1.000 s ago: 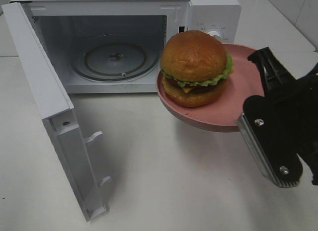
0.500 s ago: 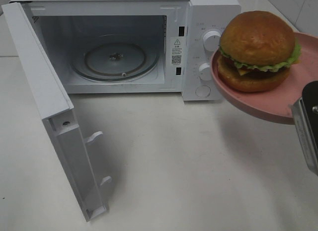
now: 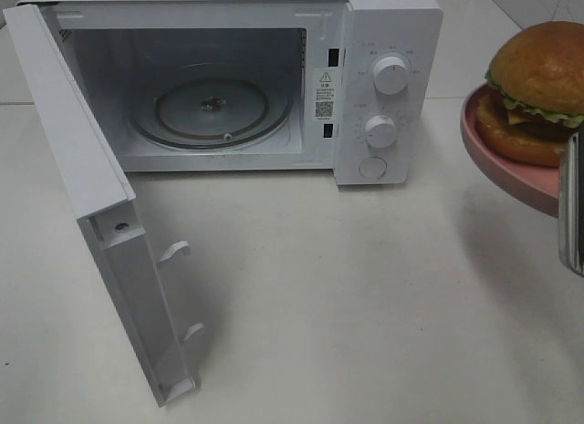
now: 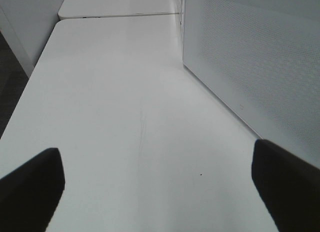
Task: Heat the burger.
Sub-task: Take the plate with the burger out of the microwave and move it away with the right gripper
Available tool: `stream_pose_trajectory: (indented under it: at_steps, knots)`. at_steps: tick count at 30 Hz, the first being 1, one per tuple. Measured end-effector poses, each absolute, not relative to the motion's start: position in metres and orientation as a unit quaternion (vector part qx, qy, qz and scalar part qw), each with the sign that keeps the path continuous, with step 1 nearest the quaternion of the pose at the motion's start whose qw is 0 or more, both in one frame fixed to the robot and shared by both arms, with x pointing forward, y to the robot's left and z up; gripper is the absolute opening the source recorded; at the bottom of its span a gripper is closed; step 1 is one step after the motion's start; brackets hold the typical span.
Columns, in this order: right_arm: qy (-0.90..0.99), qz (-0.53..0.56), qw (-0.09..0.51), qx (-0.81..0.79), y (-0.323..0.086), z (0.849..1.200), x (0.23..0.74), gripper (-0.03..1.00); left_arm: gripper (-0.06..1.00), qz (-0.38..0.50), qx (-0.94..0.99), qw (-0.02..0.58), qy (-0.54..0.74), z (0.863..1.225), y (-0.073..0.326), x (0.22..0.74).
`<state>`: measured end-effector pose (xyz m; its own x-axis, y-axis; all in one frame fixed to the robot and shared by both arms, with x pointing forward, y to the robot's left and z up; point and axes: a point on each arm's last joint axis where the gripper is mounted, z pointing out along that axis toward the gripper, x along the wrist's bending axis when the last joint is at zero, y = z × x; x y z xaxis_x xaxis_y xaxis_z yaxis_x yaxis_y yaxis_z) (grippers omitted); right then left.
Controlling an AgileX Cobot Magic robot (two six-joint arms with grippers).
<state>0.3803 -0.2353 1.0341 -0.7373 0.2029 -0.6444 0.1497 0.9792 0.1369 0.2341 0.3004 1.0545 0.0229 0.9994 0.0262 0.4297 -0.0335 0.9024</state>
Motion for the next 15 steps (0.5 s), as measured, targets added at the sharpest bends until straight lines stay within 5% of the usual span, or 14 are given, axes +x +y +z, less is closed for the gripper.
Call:
stream_pose_trajectory:
  at_steps: [15]
  knots:
    - [0.896, -0.026, 0.315, 0.312, -0.249, 1.021, 0.382, 0.10, 0.94, 0.381, 0.610, 0.374, 0.586, 1.055, 0.300, 0.234]
